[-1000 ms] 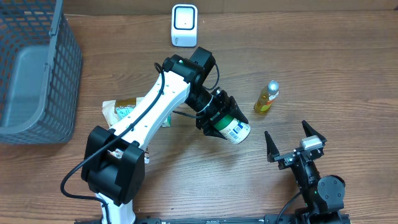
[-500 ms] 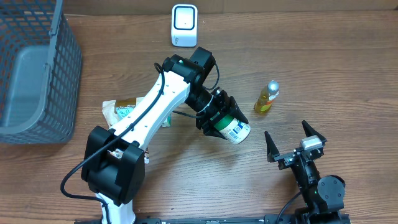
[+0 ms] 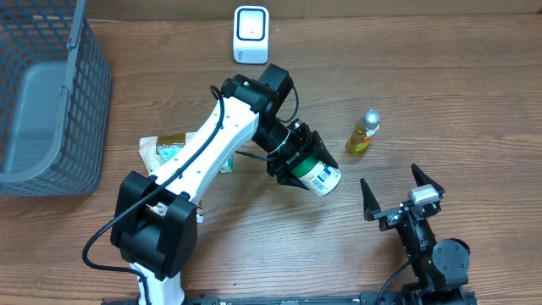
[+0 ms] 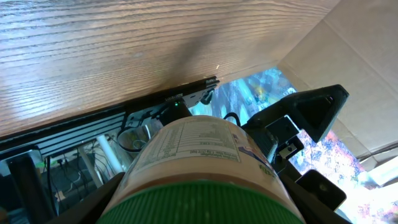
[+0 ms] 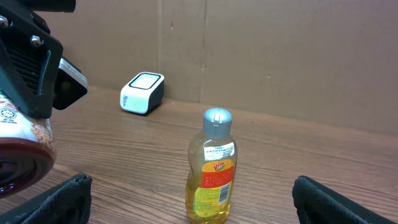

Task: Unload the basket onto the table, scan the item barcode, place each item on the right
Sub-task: 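Lift and tilt the container with the left gripper, then carry the container with the left gripper up to the white scanner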

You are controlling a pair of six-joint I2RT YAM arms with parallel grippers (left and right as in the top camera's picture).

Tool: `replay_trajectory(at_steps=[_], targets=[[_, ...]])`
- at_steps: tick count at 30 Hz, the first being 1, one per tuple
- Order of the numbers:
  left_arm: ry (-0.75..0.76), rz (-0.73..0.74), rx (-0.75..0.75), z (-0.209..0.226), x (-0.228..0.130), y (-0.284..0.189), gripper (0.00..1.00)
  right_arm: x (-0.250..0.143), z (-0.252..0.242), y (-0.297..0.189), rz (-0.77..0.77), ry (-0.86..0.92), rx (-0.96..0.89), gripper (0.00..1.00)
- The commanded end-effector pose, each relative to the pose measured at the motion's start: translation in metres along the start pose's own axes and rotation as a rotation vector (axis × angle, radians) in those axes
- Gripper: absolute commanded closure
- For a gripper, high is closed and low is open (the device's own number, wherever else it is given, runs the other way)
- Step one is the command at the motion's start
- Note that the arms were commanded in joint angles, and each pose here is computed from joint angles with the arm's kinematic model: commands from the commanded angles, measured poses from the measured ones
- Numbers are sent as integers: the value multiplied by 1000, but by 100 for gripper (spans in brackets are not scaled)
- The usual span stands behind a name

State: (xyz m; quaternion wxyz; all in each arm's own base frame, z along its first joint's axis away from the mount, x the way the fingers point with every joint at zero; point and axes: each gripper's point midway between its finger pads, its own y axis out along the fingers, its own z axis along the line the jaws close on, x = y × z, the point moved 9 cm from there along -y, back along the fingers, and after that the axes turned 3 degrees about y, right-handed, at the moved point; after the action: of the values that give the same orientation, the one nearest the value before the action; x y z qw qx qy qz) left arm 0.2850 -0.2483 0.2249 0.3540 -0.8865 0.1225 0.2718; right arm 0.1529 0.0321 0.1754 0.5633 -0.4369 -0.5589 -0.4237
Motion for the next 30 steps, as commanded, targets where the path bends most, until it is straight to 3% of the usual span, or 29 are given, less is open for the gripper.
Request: replay_trajectory(at_steps=[1, 7, 11, 22, 30], targets=[[-5, 43, -62, -10, -7, -5, 88, -2, -1, 0, -2, 2, -9, 0], [-5, 19, -39, -8, -5, -5, 86, -2, -1, 0, -2, 2, -10, 0], [-5, -76, 50, -1, 3, -5, 84, -2, -1, 0, -2, 2, -9, 0], [1, -623, 550, 34, 43, -31, 90, -2, -1, 0, -2, 2, -9, 0], [324, -672, 518, 13, 60, -54, 91, -2, -1, 0, -2, 2, -9, 0]])
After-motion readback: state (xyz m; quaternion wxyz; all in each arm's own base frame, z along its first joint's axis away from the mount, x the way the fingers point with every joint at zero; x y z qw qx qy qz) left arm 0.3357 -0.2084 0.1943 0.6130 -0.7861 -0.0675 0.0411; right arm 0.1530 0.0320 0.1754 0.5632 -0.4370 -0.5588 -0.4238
